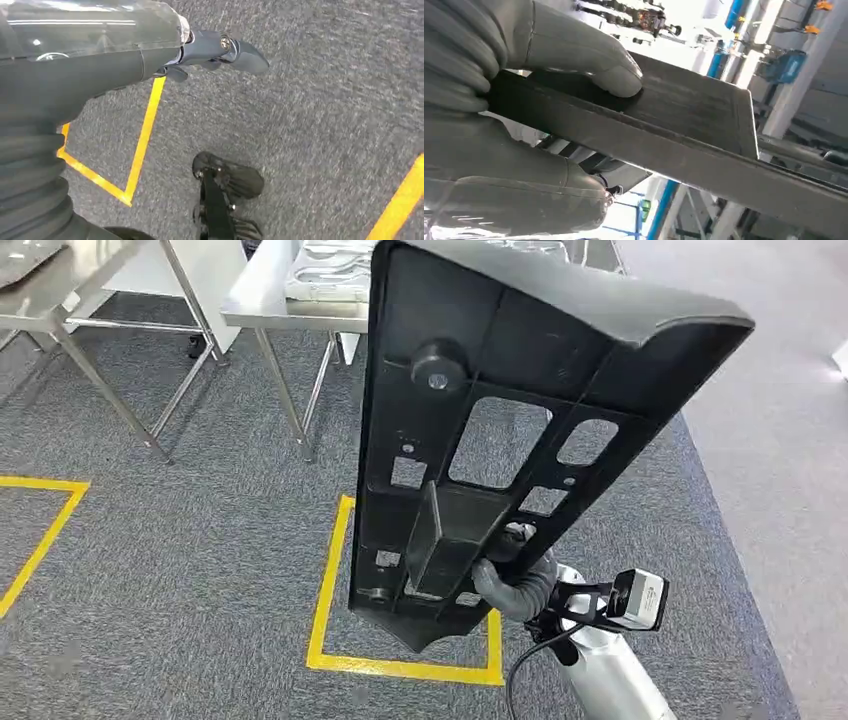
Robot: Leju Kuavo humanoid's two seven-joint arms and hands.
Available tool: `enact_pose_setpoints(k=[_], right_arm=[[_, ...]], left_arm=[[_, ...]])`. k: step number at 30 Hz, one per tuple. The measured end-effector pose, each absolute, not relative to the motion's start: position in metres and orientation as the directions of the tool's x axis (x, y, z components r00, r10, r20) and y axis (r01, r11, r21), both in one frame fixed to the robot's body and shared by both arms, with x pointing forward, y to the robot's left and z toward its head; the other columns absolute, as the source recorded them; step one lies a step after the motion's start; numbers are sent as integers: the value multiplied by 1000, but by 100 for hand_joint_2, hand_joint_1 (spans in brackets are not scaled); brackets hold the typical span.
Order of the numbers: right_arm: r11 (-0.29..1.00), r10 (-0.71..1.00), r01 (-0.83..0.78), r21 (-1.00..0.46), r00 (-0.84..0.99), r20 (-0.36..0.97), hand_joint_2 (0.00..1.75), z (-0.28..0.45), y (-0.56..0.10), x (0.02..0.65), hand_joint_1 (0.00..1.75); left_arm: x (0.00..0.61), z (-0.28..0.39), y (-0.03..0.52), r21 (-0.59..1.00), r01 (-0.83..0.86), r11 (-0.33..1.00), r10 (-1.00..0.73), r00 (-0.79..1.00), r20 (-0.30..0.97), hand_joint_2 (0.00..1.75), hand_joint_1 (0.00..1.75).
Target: Take the parts from the cabinet and place them on the table.
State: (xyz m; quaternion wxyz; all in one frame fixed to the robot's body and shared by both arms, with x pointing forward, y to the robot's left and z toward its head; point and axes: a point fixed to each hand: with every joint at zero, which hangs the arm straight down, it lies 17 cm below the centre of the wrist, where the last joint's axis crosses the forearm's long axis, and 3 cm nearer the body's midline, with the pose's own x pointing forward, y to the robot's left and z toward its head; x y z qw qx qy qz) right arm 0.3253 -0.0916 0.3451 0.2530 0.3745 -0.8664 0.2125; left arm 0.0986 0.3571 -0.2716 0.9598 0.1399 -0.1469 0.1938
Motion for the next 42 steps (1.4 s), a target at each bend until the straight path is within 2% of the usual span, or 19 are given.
enact_pose_setpoints(k=[42], right_arm=[[637,-549,-752,-166,-595,587,175,347,-91,323,175]], left_arm=[[94,-272,361,210,-412,887,329,881,340,175,0]])
